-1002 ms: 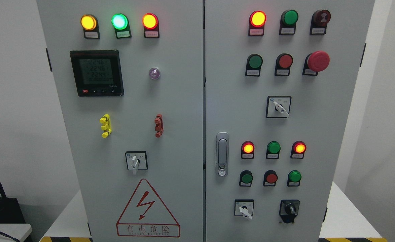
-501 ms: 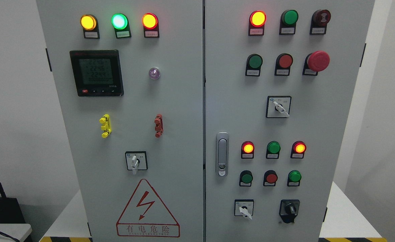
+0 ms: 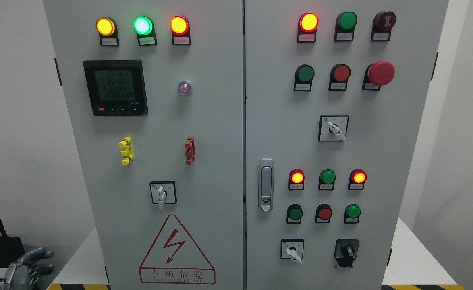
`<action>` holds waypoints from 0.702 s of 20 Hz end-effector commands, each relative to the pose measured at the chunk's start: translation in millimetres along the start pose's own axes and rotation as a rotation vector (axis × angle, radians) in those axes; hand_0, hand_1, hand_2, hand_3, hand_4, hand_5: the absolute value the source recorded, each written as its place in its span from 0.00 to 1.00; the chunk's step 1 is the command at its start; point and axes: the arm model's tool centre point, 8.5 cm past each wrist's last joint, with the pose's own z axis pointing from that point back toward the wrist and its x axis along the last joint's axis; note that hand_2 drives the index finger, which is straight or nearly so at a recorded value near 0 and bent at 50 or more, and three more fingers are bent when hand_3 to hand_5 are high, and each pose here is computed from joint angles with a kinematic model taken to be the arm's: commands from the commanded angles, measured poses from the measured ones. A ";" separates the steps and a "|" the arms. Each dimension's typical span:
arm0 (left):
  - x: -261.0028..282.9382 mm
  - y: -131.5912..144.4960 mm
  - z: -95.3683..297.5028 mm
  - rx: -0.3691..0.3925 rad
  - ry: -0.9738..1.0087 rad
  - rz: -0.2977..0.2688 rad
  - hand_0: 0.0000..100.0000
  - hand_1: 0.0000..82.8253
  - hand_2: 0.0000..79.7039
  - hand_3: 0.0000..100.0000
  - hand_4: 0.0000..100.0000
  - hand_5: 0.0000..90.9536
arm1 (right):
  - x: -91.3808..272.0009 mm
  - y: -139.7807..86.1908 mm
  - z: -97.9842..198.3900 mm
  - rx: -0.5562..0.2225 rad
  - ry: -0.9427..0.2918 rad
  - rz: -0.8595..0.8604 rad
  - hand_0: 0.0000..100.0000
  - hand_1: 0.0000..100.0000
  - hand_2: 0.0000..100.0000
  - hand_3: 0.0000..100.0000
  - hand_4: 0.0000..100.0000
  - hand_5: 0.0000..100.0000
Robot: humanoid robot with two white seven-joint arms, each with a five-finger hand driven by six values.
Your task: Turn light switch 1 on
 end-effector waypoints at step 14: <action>45.6 -145.8 -27.6 -0.188 -0.005 0.070 0.15 0.31 0.56 0.58 0.67 0.69 | 0.3 0.2 0.0 0.002 -0.003 -0.018 0.12 0.39 0.00 0.00 0.00 0.00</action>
